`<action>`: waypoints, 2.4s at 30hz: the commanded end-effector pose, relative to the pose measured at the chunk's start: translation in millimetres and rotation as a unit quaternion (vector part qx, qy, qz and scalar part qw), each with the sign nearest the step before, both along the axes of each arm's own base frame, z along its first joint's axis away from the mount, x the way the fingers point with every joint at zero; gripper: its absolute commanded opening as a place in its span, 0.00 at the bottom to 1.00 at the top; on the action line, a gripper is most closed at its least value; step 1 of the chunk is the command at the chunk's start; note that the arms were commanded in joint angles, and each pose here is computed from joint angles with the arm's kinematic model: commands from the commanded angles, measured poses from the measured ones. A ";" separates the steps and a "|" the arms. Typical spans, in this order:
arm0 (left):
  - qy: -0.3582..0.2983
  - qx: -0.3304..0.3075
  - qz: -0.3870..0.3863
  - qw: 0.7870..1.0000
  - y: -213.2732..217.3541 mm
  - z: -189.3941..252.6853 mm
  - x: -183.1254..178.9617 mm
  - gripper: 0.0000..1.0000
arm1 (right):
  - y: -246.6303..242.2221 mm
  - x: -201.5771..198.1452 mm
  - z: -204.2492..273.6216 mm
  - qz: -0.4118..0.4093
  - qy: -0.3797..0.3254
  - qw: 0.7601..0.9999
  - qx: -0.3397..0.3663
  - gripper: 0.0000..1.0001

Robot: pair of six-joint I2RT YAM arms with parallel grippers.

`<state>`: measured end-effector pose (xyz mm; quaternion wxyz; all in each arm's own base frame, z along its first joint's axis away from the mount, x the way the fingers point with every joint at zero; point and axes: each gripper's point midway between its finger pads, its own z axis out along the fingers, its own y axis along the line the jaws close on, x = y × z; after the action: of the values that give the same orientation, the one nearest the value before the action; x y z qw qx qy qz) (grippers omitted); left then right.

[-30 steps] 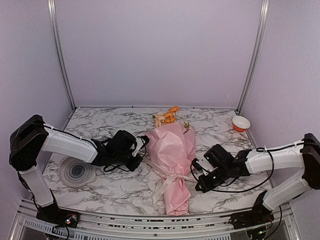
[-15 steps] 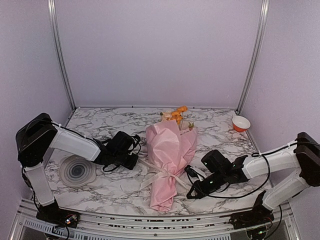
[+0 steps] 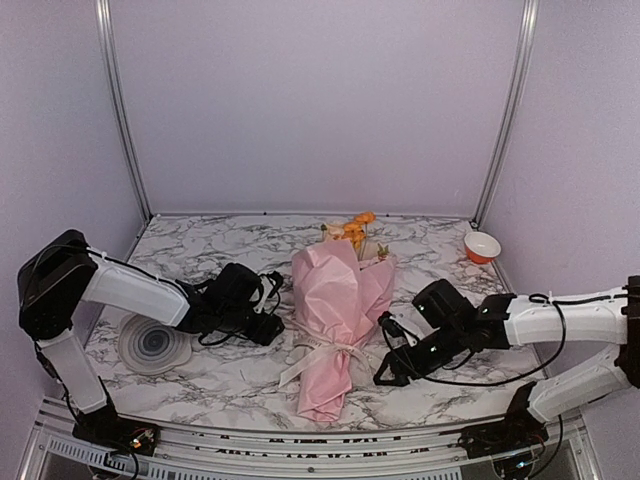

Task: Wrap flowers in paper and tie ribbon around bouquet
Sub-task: Tie the half-tied ribbon around the folded bouquet, then adjust the tied bouquet at the center of the board, then reset both arms

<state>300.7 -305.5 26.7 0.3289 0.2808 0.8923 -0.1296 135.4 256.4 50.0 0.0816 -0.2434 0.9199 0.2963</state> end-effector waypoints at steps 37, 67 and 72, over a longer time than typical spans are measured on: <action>-0.058 -0.048 -0.125 0.989 -96.9 51.1 -39.6 0.54 | -28.5 242.3 29.8 -0.177 -0.180 0.966 -0.057 0.50; -0.218 0.015 0.468 0.857 301.1 127.5 11.1 0.99 | -257.7 209.2 153.9 -0.487 -0.519 0.700 -0.060 1.00; -0.249 0.001 0.489 0.836 313.8 125.2 6.3 0.99 | -268.0 206.4 143.0 -0.506 -0.527 0.679 -0.072 1.00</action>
<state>302.1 -1.3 131.5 0.5146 -0.1371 0.8379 0.1195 341.4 0.5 179.9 0.6398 0.1198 0.7591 -0.0123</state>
